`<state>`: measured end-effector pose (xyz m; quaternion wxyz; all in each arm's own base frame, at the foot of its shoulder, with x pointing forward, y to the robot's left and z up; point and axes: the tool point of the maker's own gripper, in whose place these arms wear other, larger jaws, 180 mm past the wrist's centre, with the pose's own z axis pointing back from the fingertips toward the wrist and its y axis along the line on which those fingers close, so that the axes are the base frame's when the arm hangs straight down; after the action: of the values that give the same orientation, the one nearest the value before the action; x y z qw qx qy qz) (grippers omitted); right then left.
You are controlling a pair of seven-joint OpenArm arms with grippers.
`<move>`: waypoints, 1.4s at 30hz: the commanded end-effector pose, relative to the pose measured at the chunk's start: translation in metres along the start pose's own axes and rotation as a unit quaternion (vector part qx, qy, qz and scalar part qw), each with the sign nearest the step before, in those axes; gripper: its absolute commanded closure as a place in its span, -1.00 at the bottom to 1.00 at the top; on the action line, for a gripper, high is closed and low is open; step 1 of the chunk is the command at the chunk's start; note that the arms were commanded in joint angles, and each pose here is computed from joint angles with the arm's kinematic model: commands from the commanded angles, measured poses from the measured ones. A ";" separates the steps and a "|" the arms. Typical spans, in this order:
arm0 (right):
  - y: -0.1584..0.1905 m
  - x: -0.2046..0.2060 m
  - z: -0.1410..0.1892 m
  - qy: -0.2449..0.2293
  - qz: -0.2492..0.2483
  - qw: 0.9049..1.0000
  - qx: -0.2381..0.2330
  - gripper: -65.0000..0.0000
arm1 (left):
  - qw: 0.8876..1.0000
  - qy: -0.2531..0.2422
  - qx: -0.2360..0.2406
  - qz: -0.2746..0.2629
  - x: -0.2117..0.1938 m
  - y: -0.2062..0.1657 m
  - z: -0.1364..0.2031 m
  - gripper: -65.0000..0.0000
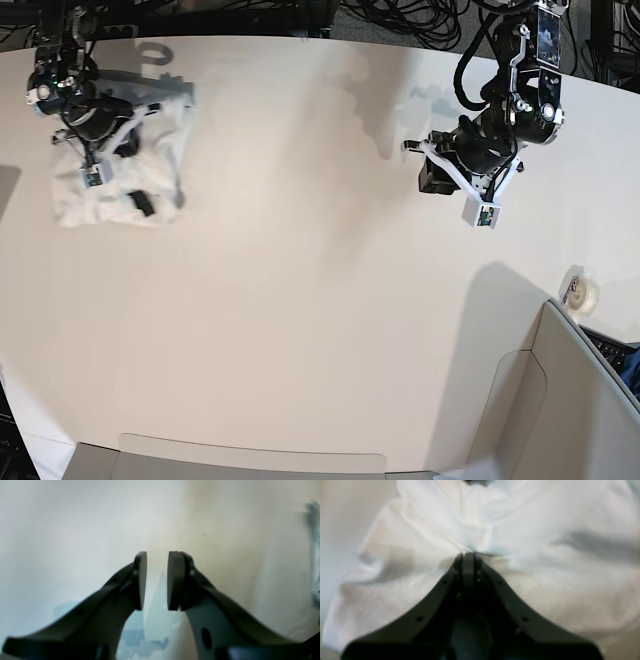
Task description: Layout the t-shirt on the table in an organized manner, then fold the t-shirt properly
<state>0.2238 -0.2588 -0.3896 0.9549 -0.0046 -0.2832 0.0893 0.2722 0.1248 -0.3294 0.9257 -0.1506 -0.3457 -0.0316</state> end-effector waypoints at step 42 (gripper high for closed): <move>-0.168 0.111 0.126 -0.015 0.138 0.958 -0.249 1.00 | 0.999 -0.016 -0.037 -0.007 0.005 -0.030 -0.002 0.55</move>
<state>0.2709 -0.4115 -0.2245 0.9059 -0.2720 -0.2958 0.1336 0.2660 0.0959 -0.3316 0.9227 -0.1821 -0.3370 -0.0439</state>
